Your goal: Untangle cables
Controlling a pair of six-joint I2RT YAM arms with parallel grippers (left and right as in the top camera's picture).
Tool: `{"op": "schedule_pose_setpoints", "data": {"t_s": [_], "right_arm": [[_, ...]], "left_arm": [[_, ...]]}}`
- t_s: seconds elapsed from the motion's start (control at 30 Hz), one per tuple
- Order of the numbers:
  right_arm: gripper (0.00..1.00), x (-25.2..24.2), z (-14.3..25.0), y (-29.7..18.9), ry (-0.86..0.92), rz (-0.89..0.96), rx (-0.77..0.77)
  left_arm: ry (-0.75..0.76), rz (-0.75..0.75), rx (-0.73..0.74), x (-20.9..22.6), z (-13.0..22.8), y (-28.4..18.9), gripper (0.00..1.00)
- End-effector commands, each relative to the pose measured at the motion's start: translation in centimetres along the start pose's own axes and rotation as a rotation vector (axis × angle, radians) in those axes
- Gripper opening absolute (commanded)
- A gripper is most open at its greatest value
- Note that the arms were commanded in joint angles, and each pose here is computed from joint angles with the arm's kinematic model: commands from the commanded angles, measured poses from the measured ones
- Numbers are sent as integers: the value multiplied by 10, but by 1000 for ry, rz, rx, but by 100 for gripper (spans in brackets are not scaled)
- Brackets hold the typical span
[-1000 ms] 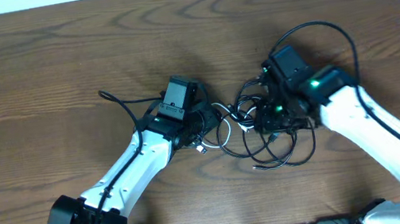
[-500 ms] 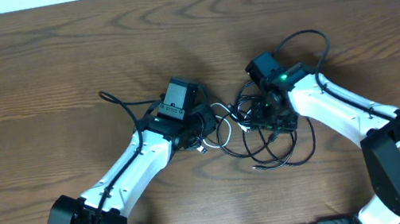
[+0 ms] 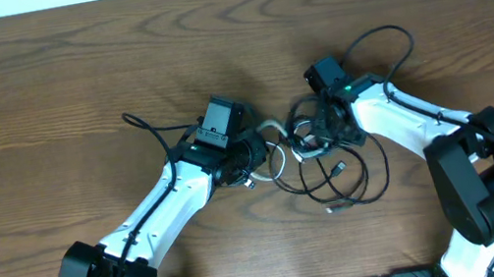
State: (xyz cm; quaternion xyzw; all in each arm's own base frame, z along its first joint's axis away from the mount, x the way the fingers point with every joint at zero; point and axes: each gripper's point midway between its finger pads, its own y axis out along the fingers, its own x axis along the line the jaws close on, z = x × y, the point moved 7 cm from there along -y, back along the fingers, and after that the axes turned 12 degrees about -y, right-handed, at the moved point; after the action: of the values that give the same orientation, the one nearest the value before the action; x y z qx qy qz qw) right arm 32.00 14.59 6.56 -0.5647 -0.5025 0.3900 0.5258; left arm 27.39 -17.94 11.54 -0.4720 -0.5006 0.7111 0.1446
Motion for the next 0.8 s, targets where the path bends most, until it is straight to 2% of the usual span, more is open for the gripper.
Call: {"op": "schedule_pose_setpoints", "data": {"t_s": [0.0,0.13,0.27,0.47,0.6,0.67,0.73,0.77], "right_arm": [[1,-9,21,31,-63,29,127],[1,5,11,-9,-215,-163,74],[1,14,5,-81,-482,-425,-73],[1,-4,27,-174,-715,-723,-232],[1,-10,45,-203,-716,-854,-240],[1,-10,51,-209,-719,-887,-230],[1,-9,53,-210,-720,-894,-221],[1,-9,53,-210,-721,-893,-220]], "left_arm": [[14,6,15,-3,1,-1,8],[200,66,82,-9,8,-1,9],[406,181,185,-19,18,-6,9],[649,583,340,-53,28,-44,10],[725,720,308,-72,28,-62,21],[710,743,308,-79,31,-65,30],[659,745,325,-84,35,-65,43],[615,728,325,-86,35,-64,44]]}}
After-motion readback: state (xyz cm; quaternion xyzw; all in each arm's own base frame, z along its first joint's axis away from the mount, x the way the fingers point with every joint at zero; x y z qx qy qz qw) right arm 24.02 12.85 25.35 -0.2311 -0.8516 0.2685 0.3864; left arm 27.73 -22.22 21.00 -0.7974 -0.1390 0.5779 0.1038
